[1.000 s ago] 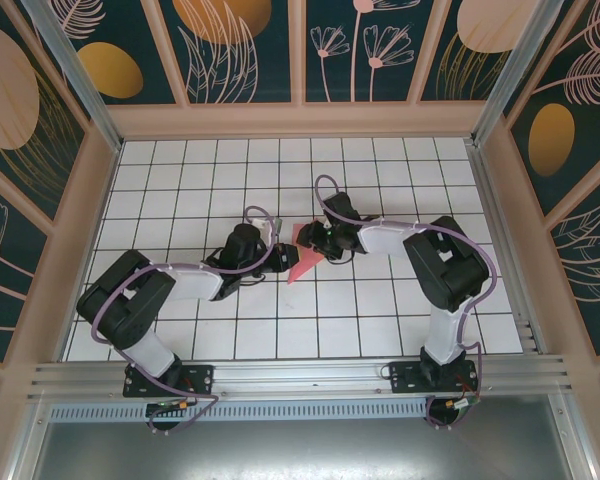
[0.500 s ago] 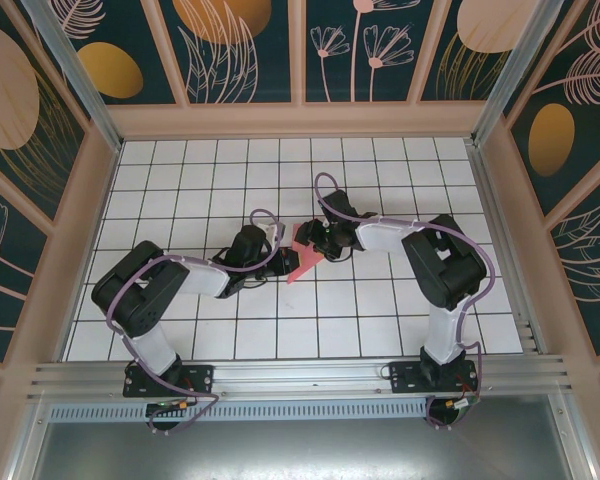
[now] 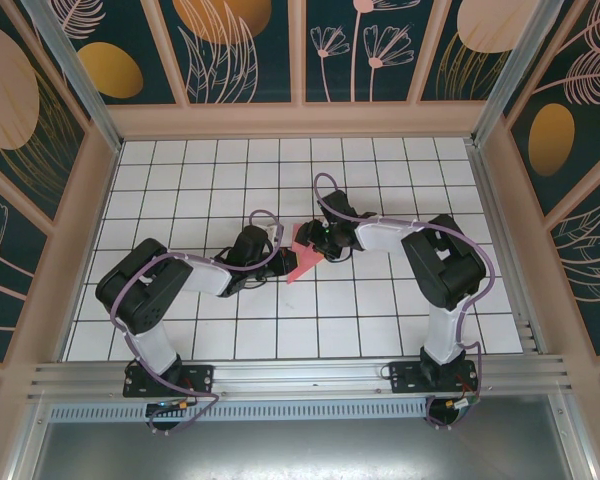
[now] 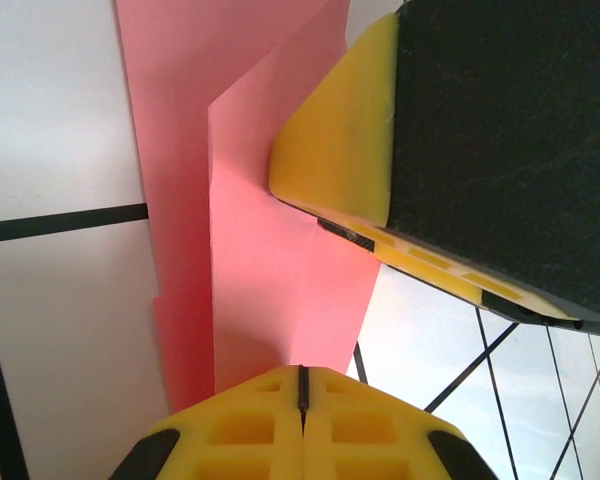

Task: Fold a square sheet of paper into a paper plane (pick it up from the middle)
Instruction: Fourth fold the wing at the center of the table.

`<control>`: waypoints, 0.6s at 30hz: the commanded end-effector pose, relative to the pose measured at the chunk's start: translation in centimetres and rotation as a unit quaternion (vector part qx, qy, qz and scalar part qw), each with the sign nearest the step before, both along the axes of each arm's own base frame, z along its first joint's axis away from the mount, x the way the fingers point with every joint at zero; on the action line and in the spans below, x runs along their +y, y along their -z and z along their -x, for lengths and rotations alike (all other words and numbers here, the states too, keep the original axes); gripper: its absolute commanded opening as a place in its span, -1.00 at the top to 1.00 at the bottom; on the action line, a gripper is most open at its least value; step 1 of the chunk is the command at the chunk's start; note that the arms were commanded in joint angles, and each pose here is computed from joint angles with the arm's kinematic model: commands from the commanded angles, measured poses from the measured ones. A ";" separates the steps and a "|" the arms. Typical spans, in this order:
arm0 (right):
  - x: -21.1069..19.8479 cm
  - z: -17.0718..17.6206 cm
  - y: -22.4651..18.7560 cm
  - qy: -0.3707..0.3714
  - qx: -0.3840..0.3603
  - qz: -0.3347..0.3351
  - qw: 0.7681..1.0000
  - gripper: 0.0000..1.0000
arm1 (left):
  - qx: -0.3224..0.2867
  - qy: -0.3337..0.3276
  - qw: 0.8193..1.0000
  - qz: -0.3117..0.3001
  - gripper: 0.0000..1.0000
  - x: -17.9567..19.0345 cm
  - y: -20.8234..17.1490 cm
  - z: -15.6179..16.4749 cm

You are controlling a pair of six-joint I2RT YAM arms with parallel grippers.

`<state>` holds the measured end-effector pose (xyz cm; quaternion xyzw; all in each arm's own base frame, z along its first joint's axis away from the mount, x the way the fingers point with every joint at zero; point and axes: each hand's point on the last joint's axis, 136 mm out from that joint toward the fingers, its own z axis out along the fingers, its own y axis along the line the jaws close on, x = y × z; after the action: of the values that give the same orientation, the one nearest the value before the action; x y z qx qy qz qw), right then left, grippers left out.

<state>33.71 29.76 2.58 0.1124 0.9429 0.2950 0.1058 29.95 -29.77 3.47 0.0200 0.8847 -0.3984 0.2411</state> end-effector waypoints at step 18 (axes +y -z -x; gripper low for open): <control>-5.1 3.7 7.9 0.004 0.080 0.141 0.987 0.00 | 0.002 -0.005 1.000 -0.003 0.81 -0.2 -0.2 -0.7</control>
<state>33.62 29.37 2.16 0.1039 0.9472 0.2829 0.1091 30.10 -29.67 3.06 0.0165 0.8880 -0.3919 0.2401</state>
